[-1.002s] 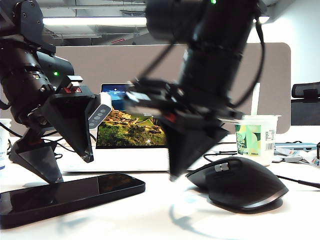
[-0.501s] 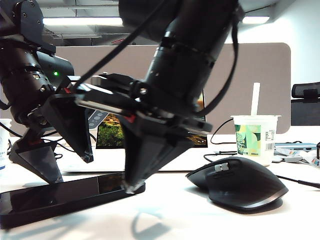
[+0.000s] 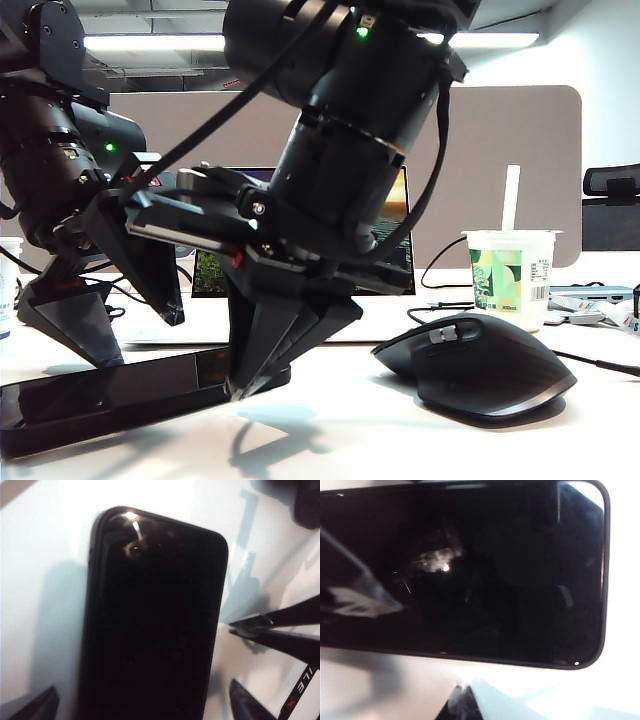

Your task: Pick up the black phone, pick up the charger plug, insert the charger plug into the phone's charging port, and finally place the connected phone back on the desk.

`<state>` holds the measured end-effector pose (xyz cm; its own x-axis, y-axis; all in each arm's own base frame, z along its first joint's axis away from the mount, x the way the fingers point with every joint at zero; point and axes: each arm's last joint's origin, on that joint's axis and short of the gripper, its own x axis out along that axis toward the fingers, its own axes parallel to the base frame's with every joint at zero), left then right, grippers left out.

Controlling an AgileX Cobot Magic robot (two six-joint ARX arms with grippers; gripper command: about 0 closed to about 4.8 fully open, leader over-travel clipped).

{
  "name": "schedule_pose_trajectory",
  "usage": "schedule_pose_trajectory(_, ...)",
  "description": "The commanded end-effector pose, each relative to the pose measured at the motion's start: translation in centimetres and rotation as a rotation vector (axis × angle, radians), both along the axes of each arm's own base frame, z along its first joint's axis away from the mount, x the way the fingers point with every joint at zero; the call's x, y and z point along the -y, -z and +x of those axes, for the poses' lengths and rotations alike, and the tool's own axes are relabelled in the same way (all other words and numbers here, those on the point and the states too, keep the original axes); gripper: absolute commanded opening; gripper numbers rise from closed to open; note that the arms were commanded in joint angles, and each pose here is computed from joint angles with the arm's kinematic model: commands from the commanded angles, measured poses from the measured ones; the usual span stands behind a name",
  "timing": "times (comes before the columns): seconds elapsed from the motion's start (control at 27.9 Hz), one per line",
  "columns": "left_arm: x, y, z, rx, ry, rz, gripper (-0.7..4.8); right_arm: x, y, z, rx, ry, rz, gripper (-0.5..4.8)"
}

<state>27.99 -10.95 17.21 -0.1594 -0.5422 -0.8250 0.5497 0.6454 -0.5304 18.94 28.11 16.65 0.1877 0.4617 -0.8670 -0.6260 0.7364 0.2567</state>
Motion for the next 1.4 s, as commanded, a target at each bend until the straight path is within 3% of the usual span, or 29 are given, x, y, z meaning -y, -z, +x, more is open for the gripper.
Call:
schedule_pose_trajectory(0.04,0.0,0.1,0.0,0.006,0.005,0.020,4.79,-0.4,0.0,0.3,-0.009,0.043,0.041,-0.06)
schedule_pose_trajectory(0.5,0.0,0.1,0.0,0.012,0.017,0.017,4.79,0.1,1.7,-0.1,-0.087,0.126,0.121,-0.05)
schedule_pose_trajectory(0.79,0.1,0.0,-0.1,0.008,0.019,0.006,4.79,0.4,2.1,-0.4,-0.063,0.112,0.185,-0.05)
schedule_pose_trajectory(0.93,0.2,-0.1,-0.3,-0.032,0.021,-0.074,4.79,0.4,2.1,-0.3,-0.058,0.113,0.188,-0.05)
schedule_pose_trajectory(1.4,0.3,-0.4,-1.1,-0.139,0.039,-0.195,4.79,1.0,2.7,-0.1,-0.018,0.137,0.168,-0.05)
